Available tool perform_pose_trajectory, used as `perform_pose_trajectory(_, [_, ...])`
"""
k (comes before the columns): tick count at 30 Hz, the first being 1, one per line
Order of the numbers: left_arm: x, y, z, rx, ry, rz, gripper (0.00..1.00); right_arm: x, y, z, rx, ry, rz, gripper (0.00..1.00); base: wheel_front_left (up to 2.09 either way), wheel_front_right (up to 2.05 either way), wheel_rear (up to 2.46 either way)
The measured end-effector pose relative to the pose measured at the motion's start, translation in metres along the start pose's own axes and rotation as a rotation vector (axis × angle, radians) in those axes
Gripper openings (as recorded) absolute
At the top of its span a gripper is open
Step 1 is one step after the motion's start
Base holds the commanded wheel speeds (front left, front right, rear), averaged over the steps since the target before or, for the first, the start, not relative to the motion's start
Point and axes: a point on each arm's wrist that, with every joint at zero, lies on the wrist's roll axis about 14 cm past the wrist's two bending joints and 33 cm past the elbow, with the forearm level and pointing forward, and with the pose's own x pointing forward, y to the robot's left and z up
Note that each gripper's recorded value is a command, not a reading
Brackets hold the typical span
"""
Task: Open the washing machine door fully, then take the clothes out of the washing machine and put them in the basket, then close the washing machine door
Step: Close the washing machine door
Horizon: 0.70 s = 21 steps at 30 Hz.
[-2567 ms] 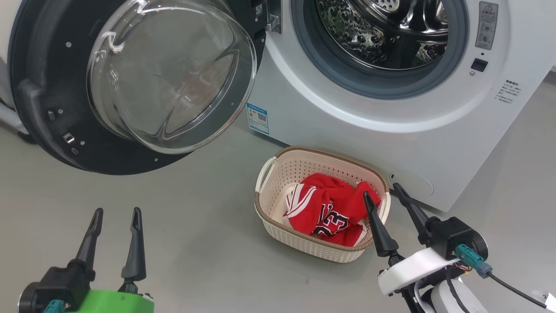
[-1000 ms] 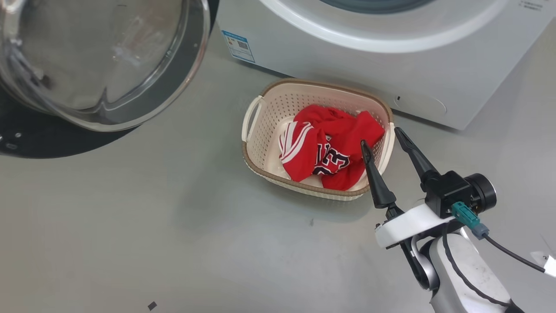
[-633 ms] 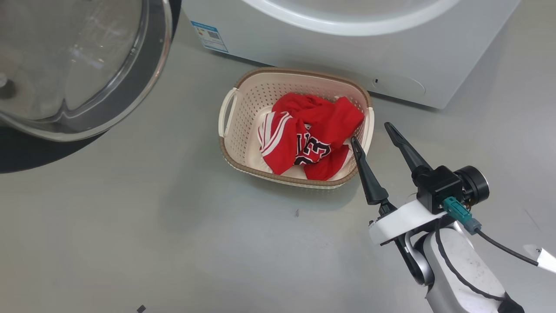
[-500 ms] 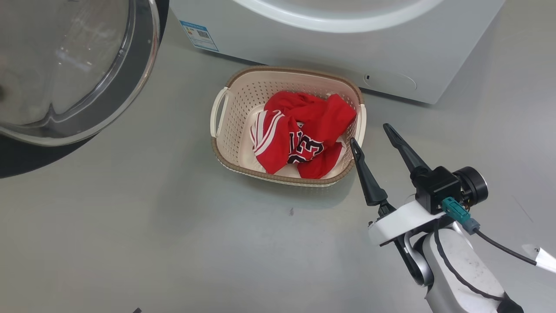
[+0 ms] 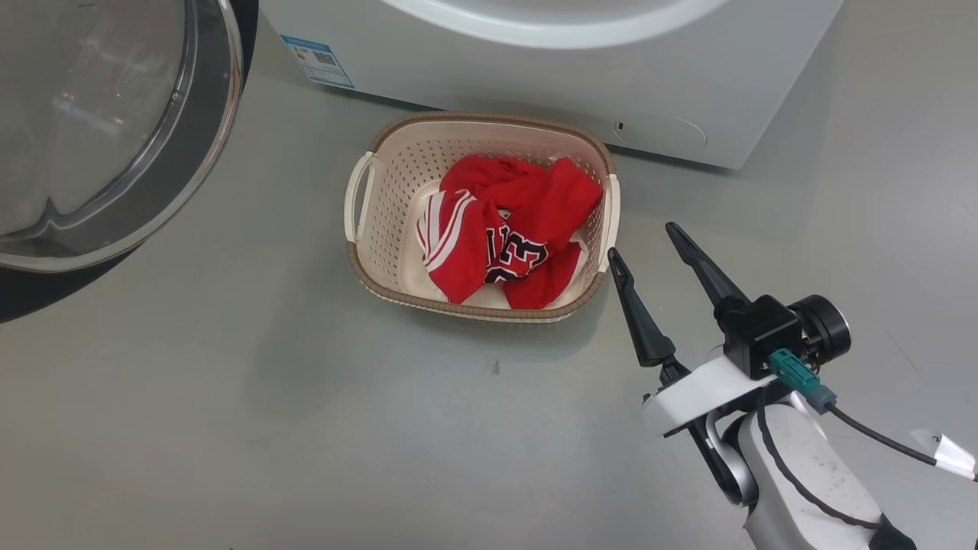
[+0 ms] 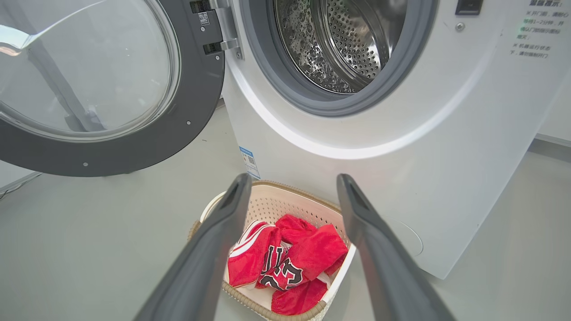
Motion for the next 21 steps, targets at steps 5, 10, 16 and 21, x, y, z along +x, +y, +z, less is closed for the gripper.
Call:
perform_pose_trajectory(5, [0.005, -0.001, -0.019, -0.129, 0.074, 0.046, 0.0, -0.001, -0.001, -0.003, 0.002, 0.006, -0.004, 1.0, 0.0, 0.0, 0.0])
perform_pose_trajectory(10, [0.007, 0.005, -0.033, -0.173, 0.129, 0.084, 0.0, 0.002, -0.002, -0.001, -0.001, 0.0, -0.004, 1.0, 0.0, 0.0, 0.0])
perform_pose_trajectory(16, [0.01, -0.007, -0.051, -0.217, 0.21, 0.07, 0.0, 0.003, -0.003, -0.001, 0.001, -0.001, -0.004, 1.0, 0.0, 0.0, 0.0])
perform_pose_trajectory(21, [0.01, -0.011, -0.067, -0.214, 0.289, 0.069, 0.0, 0.003, -0.003, -0.003, 0.003, 0.001, -0.005, 1.0, 0.0, 0.0, 0.0])
